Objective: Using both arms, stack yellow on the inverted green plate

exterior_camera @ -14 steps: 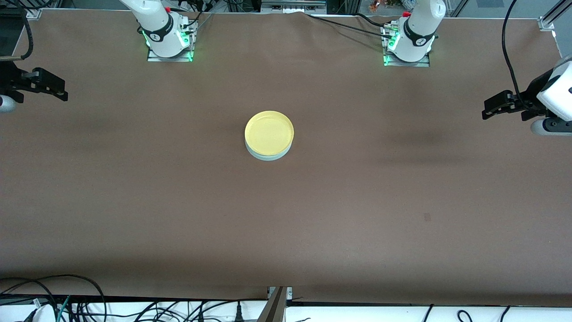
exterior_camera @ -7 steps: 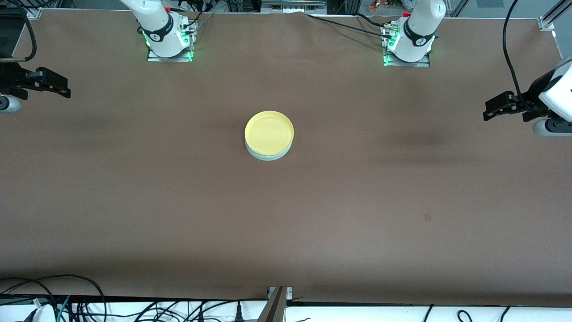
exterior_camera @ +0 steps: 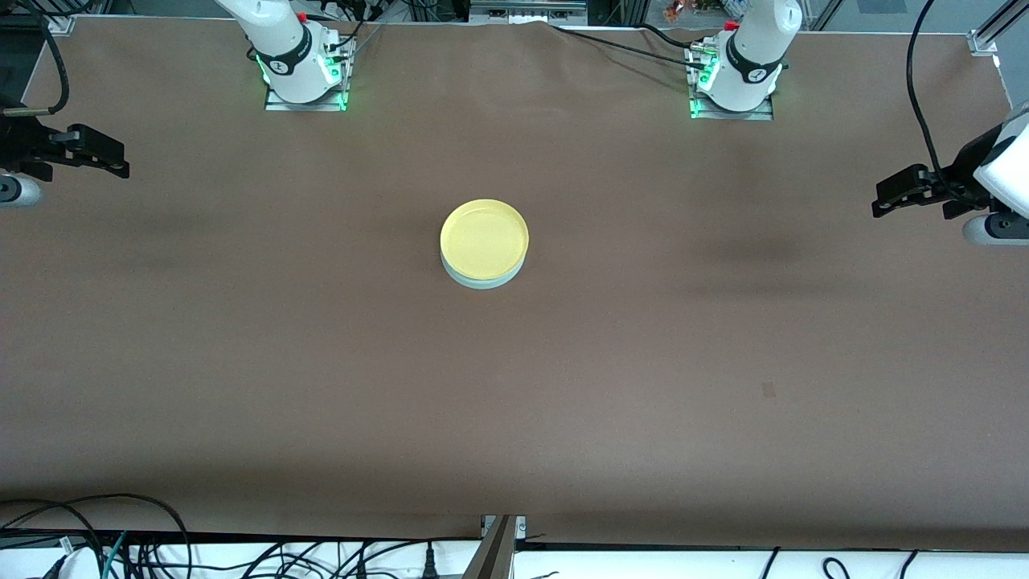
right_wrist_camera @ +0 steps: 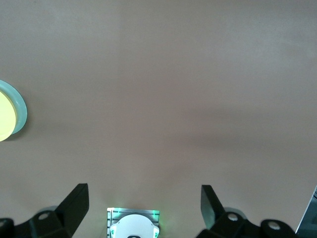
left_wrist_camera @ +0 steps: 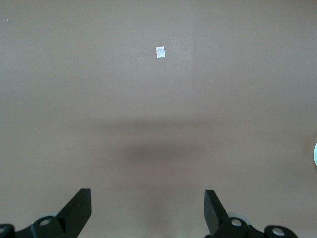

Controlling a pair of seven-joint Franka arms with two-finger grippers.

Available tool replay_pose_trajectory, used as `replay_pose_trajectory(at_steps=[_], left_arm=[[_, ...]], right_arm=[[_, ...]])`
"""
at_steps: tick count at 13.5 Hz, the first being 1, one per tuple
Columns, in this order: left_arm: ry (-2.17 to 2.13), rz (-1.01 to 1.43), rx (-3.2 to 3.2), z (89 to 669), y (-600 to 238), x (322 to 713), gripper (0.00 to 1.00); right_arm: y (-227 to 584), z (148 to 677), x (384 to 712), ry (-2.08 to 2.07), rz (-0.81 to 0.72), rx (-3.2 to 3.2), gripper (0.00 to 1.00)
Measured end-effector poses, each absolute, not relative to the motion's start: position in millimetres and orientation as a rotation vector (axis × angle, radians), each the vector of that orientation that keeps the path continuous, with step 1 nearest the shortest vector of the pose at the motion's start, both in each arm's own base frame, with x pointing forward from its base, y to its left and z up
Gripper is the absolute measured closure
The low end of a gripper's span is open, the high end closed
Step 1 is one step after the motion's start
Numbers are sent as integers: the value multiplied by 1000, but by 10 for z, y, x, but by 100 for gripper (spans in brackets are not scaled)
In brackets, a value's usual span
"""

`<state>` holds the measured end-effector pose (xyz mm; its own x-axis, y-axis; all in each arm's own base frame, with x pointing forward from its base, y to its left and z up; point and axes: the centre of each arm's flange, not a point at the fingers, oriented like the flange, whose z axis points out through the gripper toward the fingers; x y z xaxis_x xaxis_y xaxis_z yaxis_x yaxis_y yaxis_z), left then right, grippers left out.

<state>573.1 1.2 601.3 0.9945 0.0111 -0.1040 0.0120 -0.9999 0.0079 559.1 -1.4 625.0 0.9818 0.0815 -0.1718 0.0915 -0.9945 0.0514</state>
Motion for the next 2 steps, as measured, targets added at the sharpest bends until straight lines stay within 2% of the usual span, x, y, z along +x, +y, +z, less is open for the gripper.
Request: replay_pose_trajectory(at_steps=[2], left_arm=[[18, -163, 3129, 6013, 12, 5731, 0]], right_arm=[[-14, 6250, 5591, 134, -262, 3068, 0]])
